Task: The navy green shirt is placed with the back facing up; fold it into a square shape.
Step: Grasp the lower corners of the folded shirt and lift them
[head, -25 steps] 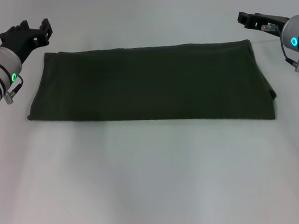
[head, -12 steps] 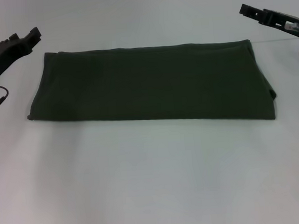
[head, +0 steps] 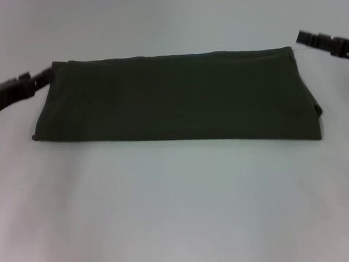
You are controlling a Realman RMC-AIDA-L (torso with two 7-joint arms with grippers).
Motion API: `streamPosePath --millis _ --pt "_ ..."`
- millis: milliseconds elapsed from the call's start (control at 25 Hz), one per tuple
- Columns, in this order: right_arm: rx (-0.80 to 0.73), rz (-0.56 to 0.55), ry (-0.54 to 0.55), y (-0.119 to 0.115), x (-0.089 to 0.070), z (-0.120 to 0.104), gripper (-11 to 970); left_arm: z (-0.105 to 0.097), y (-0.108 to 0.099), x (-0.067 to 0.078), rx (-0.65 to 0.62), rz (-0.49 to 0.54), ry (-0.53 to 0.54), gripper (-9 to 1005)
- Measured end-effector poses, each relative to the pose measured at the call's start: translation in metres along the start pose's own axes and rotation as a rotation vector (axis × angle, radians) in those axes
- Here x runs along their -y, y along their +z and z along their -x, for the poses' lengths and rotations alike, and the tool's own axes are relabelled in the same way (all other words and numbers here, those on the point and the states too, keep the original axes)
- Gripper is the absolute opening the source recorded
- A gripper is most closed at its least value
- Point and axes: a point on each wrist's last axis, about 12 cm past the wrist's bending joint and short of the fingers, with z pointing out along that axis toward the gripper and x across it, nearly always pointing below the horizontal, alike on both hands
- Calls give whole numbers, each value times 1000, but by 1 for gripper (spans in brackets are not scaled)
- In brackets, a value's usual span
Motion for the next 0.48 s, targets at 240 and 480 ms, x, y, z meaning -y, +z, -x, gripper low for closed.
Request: streamPosePath --millis 240,480 --pt "-78 -9 6 -11 6 -7 785 -4 -3 -9 -198 71 -31 660" --pt "-89 -6 6 -14 7 -11 785 -4 -2 -12 -247 120 -70 671"
